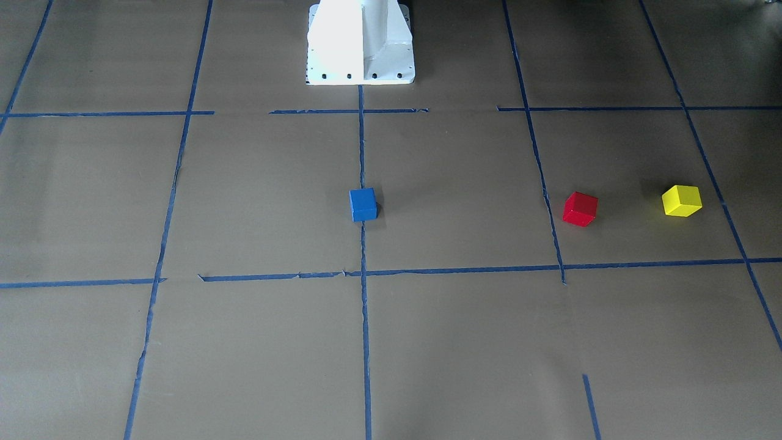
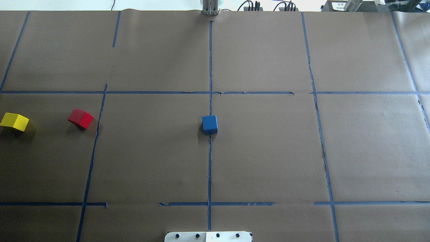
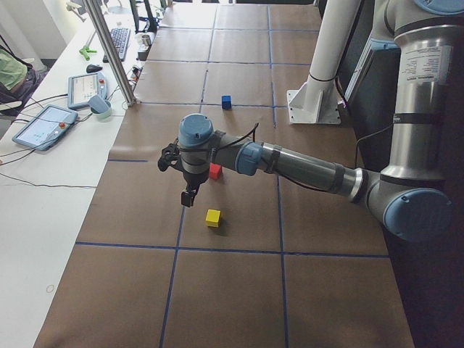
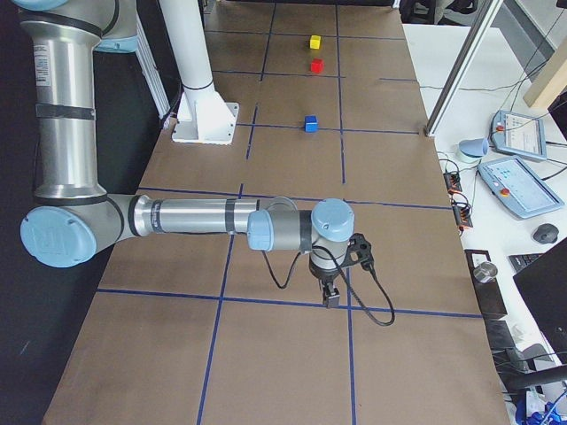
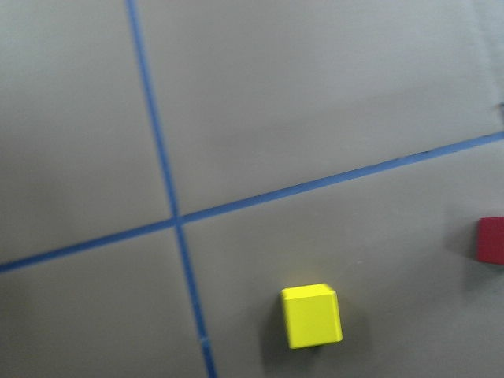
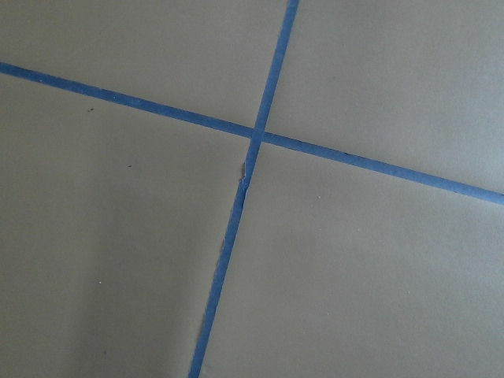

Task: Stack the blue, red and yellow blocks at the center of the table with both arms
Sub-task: 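Reach the left gripper down to the red cube and grasp it, then lift the red cube with the left gripper and carry it over the blue cube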

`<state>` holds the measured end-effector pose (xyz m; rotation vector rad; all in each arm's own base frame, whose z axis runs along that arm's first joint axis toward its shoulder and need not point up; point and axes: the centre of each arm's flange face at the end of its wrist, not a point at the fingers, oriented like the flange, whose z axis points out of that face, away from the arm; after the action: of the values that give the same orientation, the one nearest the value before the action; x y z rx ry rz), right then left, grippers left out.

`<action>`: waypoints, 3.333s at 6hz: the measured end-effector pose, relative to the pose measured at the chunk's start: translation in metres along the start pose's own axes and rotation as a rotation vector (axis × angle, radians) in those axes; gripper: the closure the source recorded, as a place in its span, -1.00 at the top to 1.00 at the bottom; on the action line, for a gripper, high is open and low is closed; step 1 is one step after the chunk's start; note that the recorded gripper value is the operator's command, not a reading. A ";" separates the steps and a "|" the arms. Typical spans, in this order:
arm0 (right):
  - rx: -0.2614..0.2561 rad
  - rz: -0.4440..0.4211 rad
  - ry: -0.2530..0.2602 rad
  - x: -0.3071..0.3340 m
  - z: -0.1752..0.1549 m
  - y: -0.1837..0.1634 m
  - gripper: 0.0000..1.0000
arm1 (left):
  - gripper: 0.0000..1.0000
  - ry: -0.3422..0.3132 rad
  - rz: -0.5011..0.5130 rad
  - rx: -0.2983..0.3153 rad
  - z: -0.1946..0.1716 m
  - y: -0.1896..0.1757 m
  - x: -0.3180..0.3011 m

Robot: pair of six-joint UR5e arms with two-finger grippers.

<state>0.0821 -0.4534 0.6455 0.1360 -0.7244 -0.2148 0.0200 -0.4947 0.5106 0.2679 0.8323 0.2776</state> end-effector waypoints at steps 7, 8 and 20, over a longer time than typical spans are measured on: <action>-0.004 0.014 -0.005 0.004 0.003 0.013 1.00 | 1.00 -0.010 -0.067 -0.007 0.177 -0.035 0.201; -0.004 0.015 -0.005 0.004 0.003 0.014 1.00 | 1.00 -0.014 -0.076 -0.013 0.194 -0.035 0.212; -0.006 0.015 -0.006 0.004 0.004 0.014 1.00 | -0.84 0.002 -0.256 -0.039 0.163 -0.126 0.384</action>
<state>0.0843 -0.4409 0.6534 0.1247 -0.7303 -0.2032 0.4059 -0.5006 0.3093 0.1227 0.8531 0.0540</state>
